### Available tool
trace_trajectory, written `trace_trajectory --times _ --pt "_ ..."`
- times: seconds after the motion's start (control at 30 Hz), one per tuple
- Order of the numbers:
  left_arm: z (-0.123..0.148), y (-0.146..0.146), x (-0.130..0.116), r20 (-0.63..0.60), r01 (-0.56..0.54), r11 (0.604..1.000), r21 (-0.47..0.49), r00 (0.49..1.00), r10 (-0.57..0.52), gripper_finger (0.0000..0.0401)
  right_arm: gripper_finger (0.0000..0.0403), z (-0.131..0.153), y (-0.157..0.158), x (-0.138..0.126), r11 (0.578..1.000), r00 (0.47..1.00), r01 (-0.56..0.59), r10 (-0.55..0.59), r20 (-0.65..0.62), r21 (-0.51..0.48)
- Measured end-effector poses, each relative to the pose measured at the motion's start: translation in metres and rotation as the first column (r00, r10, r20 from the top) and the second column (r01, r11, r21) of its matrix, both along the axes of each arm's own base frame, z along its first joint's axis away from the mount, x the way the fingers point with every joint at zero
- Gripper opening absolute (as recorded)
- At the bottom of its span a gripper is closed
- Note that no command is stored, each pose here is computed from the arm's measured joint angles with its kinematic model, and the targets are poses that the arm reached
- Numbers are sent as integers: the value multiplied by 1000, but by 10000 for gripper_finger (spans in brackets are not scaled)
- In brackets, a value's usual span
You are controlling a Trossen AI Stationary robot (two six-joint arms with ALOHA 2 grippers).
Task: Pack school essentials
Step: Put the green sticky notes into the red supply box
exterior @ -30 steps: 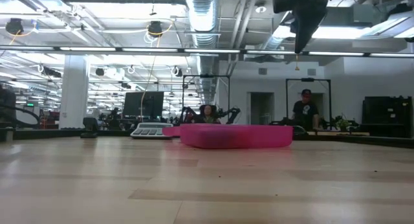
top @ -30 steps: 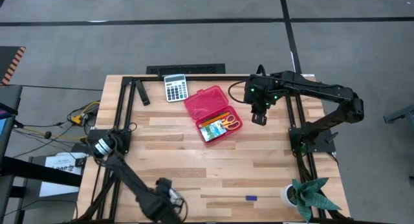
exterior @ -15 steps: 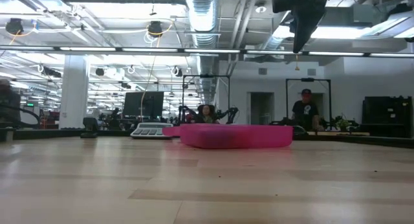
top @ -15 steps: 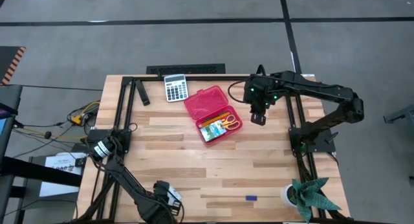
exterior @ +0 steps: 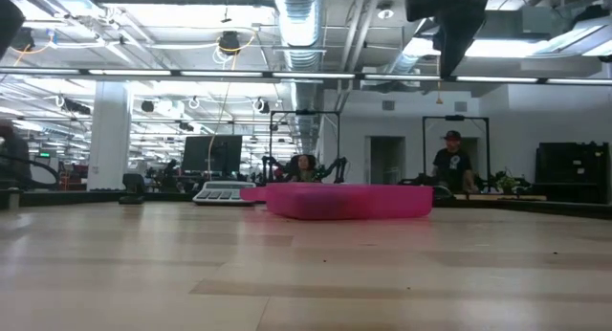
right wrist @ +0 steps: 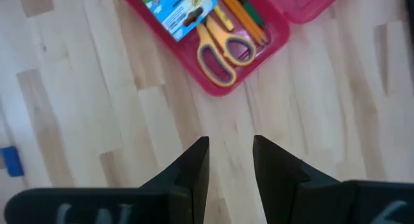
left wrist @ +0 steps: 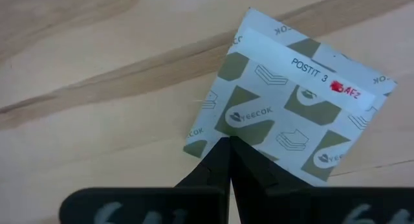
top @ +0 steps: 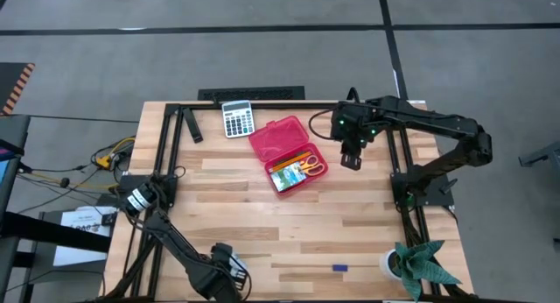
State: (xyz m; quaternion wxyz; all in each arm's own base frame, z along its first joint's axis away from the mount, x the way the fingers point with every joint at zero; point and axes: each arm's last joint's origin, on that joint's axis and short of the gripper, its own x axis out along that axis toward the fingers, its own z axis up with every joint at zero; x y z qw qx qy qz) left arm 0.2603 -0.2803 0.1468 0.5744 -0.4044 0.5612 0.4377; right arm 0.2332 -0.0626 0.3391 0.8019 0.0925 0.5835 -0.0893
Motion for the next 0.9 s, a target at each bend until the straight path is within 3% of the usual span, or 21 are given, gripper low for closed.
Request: trace_trajectory --times 0.23,0.4,0.53,0.67,0.9 --pt "0 10 23 117 -17 1000 -7 993 18 0 125 4 8 -8 998 1000 -23 23 -11 54" --pt "-2 41 49 195 -61 993 101 980 40 0 125 10 24 -18 995 999 -32 33 -9 90" --pt "-2 72 76 240 -34 989 146 971 -2 0 125 10 38 -25 994 999 -34 31 28 103" --pt "-8 102 104 292 -4 981 193 955 -53 0 131 -8 53 -29 992 998 -23 15 67 127" --pt "-27 130 147 430 68 985 160 893 -131 0 179 -70 76 -28 974 986 23 -59 155 227"
